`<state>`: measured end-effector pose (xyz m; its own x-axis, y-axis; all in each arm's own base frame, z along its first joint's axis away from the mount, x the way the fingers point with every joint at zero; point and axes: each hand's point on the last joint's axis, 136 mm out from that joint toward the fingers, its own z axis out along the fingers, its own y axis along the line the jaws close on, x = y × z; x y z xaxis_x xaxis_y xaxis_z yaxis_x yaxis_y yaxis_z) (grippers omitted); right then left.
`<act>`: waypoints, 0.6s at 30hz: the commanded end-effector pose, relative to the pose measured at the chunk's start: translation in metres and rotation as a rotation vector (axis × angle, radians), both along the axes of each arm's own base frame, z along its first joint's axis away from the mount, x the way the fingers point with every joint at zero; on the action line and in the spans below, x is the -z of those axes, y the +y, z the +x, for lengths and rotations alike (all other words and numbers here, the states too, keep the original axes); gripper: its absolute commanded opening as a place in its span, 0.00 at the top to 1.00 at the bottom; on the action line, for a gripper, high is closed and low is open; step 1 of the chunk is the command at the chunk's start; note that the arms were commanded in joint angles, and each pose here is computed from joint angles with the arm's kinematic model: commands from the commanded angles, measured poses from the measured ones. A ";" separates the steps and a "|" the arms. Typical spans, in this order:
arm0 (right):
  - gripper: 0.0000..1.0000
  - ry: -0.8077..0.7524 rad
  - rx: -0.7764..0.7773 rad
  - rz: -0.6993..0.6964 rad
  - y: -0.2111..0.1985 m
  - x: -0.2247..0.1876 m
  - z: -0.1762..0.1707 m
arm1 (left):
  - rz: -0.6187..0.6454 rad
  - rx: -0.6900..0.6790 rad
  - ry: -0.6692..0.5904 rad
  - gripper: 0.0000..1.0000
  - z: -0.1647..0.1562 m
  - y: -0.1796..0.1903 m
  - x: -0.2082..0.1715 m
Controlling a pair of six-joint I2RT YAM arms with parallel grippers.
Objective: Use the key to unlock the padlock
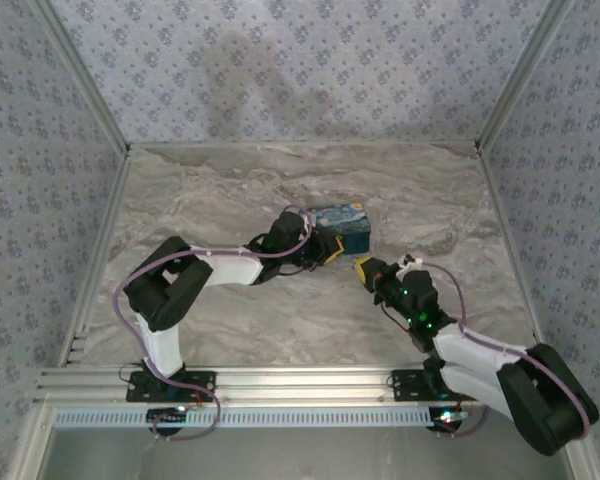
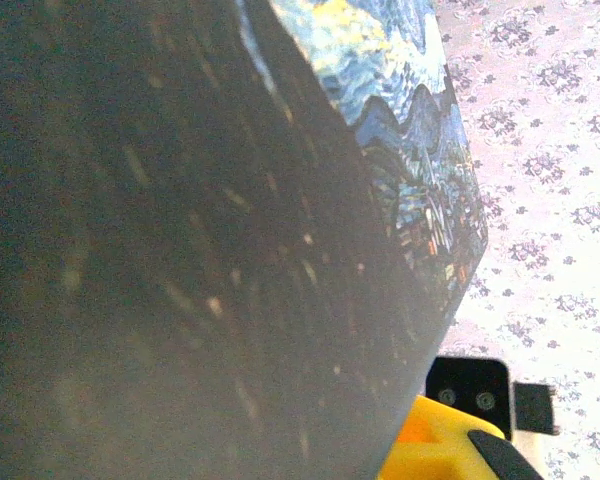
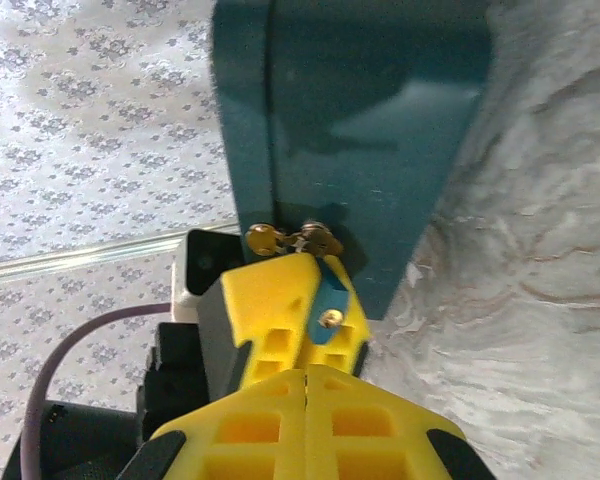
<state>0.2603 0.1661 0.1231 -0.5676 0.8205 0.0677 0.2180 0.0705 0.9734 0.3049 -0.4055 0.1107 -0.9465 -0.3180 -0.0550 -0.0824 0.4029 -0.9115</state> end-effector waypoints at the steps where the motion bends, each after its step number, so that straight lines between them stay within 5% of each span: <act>1: 1.00 0.039 0.026 -0.073 -0.013 0.017 -0.006 | -0.035 -0.004 -0.037 0.85 0.007 -0.002 -0.013; 18: 1.00 -0.188 -0.162 -0.137 0.006 -0.018 -0.003 | -0.046 0.004 -0.059 0.84 0.006 -0.002 -0.017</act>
